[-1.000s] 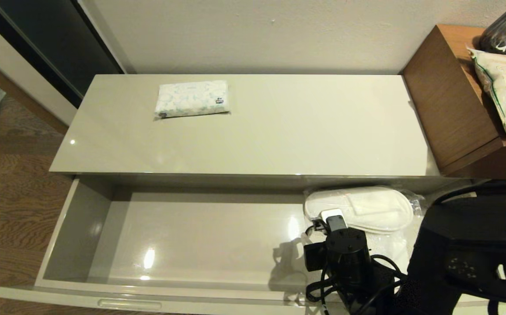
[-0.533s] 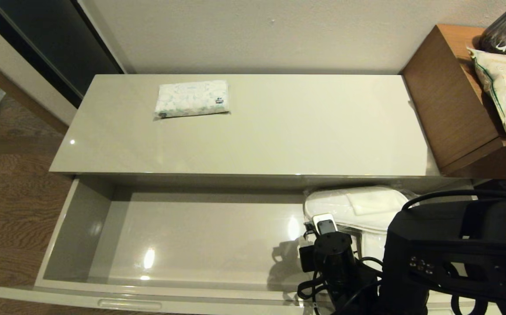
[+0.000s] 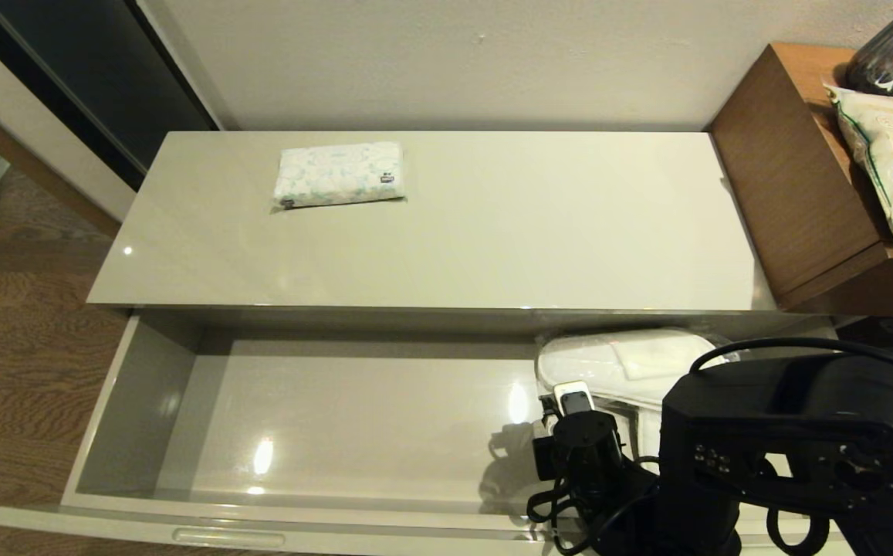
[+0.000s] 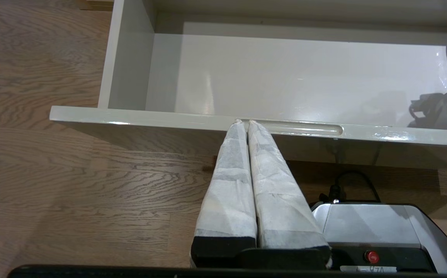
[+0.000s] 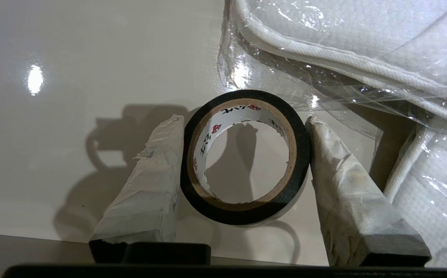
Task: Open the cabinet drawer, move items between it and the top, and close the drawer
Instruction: Put the adhesive tape in the drawer
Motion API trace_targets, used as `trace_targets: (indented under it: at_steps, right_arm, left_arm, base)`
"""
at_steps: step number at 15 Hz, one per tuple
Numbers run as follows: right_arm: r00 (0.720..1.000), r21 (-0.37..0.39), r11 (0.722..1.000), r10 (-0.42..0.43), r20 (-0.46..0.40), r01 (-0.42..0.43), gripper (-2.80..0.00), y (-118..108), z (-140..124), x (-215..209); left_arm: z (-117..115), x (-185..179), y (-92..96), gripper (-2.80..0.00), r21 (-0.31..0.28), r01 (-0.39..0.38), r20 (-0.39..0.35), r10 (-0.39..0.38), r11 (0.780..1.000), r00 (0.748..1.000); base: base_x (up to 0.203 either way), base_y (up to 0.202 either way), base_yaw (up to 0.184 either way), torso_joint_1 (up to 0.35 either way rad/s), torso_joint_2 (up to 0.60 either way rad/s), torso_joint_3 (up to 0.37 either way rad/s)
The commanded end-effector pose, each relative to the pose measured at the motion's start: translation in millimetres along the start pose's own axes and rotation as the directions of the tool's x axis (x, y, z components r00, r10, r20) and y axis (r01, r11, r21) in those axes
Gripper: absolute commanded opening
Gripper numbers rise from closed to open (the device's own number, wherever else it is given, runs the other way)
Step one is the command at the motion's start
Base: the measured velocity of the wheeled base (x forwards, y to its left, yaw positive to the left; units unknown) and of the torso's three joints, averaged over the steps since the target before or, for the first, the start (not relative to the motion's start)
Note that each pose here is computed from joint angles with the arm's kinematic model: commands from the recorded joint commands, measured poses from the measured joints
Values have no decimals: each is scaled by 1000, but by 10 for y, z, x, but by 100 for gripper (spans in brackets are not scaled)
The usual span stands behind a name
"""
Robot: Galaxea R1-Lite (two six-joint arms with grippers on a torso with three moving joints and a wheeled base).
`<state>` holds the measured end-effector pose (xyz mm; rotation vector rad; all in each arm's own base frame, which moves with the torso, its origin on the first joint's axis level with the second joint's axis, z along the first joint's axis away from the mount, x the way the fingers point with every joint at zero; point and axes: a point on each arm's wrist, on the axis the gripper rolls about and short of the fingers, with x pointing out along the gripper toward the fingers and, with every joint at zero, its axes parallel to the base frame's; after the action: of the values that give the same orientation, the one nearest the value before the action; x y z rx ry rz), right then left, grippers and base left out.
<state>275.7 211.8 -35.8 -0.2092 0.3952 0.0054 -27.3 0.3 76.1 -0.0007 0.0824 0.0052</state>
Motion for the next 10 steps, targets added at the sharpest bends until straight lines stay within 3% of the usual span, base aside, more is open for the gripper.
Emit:
trace_targets:
  at_steps: [1,5,10]
  right_arm:
    - [1000,-9,1000,-6,3,6,-280,-3,-11,17]
    - [1000,-13,1000,-5,13,5,-280,-25,-46,-8]
    - [999,-78,997,24,30,-22,-280,48,-242,-180]
  left_arm:
    - [-1,0,0,-280,0,-1,0,1,1000,1000]
    - [-1,0,0,-280,0,0,0,0,1000,1000]
    - [-1,0,0,-280,0,0,0,0,1000,1000]
  base:
    - [0,0,0,0,0,0]
    - [0,0,0,0,0,0]
    - [0,0,0,0,0,0]
